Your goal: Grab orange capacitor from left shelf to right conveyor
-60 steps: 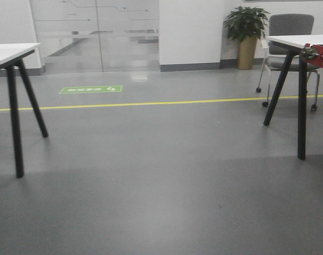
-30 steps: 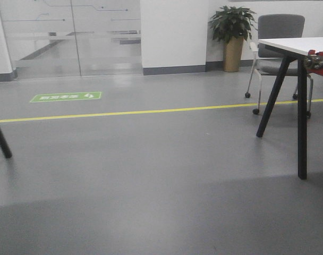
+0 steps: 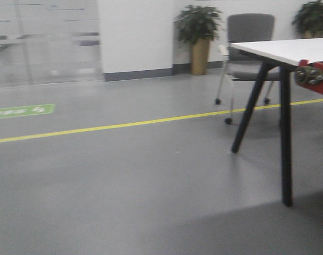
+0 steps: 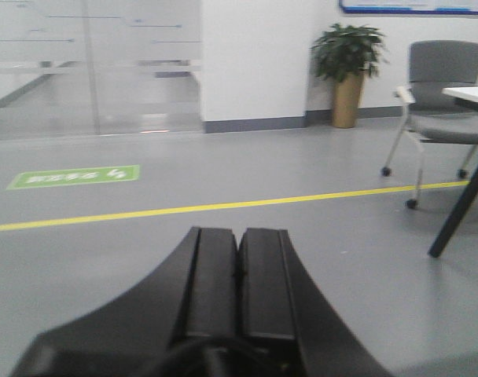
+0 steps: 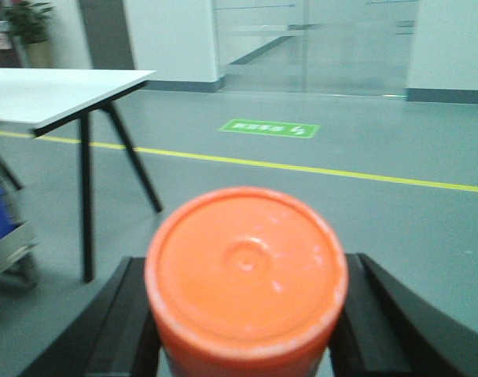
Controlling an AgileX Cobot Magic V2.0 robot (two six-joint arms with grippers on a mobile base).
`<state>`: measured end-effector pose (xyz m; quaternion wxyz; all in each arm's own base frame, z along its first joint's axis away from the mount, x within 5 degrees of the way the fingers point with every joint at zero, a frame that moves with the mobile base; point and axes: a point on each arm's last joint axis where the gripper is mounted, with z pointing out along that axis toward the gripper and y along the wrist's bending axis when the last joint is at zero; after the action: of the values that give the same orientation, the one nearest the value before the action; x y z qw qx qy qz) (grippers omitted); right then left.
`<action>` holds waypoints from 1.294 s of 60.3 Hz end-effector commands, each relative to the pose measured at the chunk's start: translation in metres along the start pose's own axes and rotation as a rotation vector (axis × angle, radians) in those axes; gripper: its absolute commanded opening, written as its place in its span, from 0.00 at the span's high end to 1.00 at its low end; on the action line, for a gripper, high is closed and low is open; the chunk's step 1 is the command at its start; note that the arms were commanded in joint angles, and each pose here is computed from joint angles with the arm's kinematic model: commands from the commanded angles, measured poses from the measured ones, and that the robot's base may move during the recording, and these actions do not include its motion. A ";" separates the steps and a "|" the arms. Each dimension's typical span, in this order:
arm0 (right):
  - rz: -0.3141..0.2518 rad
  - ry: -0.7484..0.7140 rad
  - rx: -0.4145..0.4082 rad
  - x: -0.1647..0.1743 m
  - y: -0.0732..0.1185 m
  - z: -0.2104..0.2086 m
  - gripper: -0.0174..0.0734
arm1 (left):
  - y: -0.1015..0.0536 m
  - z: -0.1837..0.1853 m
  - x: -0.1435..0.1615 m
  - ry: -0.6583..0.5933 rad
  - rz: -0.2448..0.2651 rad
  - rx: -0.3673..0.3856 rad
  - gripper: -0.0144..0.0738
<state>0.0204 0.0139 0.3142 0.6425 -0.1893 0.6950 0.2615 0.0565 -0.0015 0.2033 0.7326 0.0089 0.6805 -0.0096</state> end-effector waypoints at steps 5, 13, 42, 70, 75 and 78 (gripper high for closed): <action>-0.018 -0.111 -0.008 -0.017 0.002 -0.002 0.74 | 0.000 0.000 -0.010 -0.082 -0.005 -0.001 0.96; -0.018 -0.111 -0.008 -0.017 0.002 -0.002 0.74 | 0.000 0.000 -0.010 -0.082 -0.005 -0.001 0.96; -0.018 -0.111 -0.008 -0.017 0.002 -0.002 0.74 | 0.000 0.000 -0.010 -0.082 -0.005 -0.001 0.96; -0.018 -0.111 -0.008 -0.017 0.002 -0.002 0.74 | 0.000 0.000 -0.010 -0.082 -0.005 -0.001 0.96; -0.018 -0.111 -0.008 -0.017 0.002 -0.002 0.74 | 0.000 0.000 -0.010 -0.082 -0.005 -0.001 0.96; -0.018 -0.111 -0.008 -0.017 0.002 -0.002 0.74 | 0.000 0.000 -0.010 -0.082 -0.005 -0.001 0.96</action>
<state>0.0204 0.0139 0.3142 0.6425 -0.1893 0.6950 0.2615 0.0565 -0.0015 0.2028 0.7307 0.0090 0.6825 -0.0096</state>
